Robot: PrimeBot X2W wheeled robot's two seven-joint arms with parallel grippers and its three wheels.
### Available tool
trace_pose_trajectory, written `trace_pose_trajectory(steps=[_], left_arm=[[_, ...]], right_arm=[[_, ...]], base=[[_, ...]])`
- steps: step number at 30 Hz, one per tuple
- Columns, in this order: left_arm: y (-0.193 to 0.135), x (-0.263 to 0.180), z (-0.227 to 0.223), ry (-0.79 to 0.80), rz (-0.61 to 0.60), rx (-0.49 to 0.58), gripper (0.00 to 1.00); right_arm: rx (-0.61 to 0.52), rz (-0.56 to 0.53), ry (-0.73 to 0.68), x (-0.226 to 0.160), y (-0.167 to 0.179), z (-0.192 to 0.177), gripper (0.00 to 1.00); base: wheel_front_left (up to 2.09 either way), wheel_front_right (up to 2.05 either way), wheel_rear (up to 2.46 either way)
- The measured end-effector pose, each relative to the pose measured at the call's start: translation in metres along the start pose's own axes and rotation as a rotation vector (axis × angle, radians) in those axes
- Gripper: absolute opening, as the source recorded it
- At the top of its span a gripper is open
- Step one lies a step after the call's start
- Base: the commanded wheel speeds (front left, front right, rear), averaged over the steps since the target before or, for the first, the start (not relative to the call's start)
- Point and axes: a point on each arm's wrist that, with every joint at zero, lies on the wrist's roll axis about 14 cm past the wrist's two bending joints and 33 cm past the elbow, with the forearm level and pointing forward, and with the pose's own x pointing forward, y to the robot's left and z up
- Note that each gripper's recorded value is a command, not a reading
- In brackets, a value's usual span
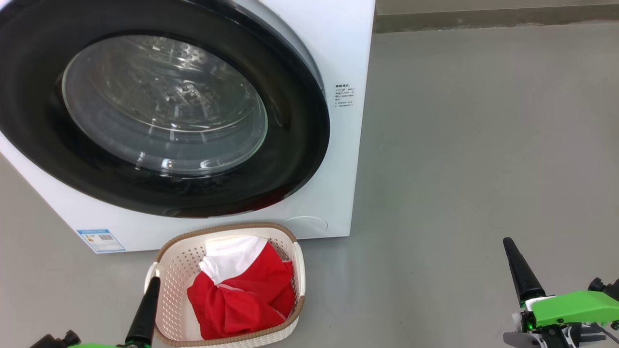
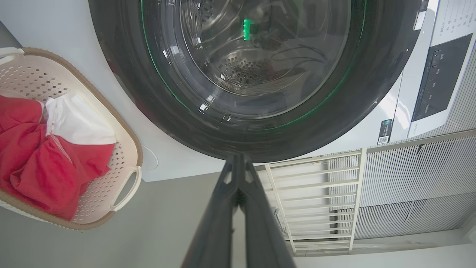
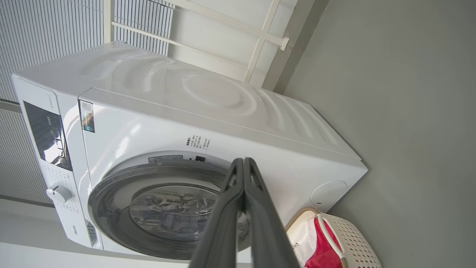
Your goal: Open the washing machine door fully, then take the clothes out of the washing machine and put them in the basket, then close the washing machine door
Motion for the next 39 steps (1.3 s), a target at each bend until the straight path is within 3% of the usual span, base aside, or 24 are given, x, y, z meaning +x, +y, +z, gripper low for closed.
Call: trace_pose_trajectory(steps=[22,39], left_arm=[[-0.018,0.008,-0.003,0.022,-0.054,-0.223,0.00],[-0.018,0.008,-0.003,0.020,-0.054,-0.236,0.00]], right_arm=[[0.212,0.052,-0.001,0.001,0.015,0.009,0.00],[0.215,0.063,-0.008,0.003,0.019,0.012,0.00]], base=[[0.00,0.00,0.00],[0.00,0.00,0.00]])
